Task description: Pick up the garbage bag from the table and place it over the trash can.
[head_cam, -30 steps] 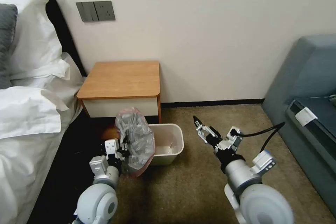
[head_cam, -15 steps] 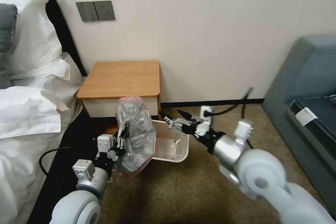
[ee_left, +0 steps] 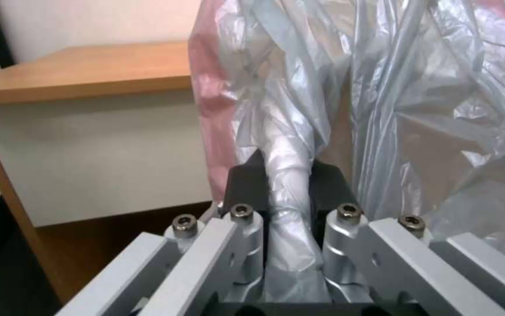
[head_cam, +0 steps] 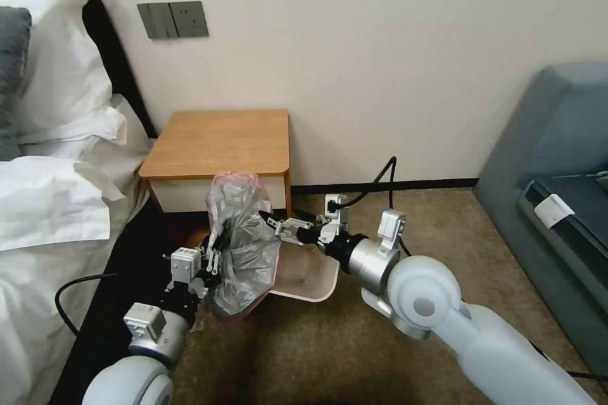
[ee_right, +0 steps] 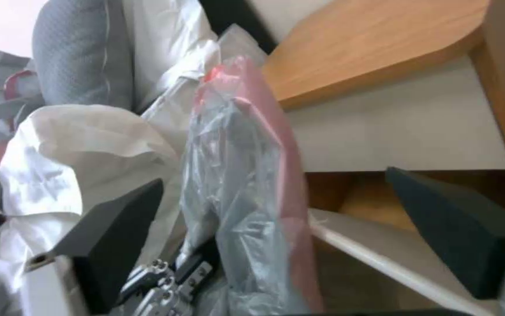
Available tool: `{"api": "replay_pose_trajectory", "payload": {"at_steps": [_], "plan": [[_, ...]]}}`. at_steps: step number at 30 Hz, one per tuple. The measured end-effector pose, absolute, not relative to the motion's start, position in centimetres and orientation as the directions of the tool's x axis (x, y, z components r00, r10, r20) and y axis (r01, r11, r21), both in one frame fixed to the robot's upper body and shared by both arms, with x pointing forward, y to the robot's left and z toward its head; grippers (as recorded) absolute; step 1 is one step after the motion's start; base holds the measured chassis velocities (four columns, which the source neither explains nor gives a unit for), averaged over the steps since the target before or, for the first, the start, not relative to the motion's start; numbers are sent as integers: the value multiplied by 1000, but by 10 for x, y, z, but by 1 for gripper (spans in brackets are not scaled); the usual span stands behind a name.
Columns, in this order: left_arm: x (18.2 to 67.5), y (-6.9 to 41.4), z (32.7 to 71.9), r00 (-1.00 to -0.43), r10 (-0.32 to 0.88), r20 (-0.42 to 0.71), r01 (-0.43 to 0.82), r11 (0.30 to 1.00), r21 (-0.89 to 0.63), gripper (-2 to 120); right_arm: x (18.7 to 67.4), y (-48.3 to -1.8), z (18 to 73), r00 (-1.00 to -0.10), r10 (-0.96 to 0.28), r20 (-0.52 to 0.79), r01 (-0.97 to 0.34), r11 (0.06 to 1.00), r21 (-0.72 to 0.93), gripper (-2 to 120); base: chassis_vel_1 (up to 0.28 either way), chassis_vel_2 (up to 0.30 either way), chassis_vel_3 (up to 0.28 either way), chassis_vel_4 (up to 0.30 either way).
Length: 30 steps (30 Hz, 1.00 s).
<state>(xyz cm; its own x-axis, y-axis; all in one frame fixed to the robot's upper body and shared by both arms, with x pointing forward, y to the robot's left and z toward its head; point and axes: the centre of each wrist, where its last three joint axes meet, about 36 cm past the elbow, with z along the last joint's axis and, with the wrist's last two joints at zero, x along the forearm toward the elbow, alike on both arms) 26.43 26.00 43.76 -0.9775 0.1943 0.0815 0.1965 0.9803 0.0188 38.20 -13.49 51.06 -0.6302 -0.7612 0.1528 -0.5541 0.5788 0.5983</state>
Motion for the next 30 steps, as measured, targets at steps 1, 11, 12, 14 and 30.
{"api": "replay_pose_trajectory", "payload": {"at_steps": [1, 11, 12, 14, 30], "plan": [[264, 260, 437, -977, 198, 78, 200, 980, 22, 9, 384, -133, 510, -627, -764, 150, -558, 576, 597, 92, 0, 0, 0, 0], [264, 261, 438, -977, 204, 66, 206, 978, 28, 9, 397, -124, 506, -622, -770, 142, -569, 570, 592, 53, 0, 0, 0, 0], [264, 261, 438, -977, 204, 66, 206, 978, 28, 9, 397, -124, 506, -622, -770, 142, -569, 570, 592, 53, 0, 0, 0, 0], [264, 261, 438, -977, 205, 63, 207, 978, 25, 9, 398, -123, 504, -620, -772, 142, -570, 568, 593, 45, 0, 0, 0, 0], [267, 260, 438, -976, 210, 58, 211, 977, 14, 9, 402, -119, 501, -623, -772, 125, -574, 560, 598, 0, 0, 0, 0, 0]]}}
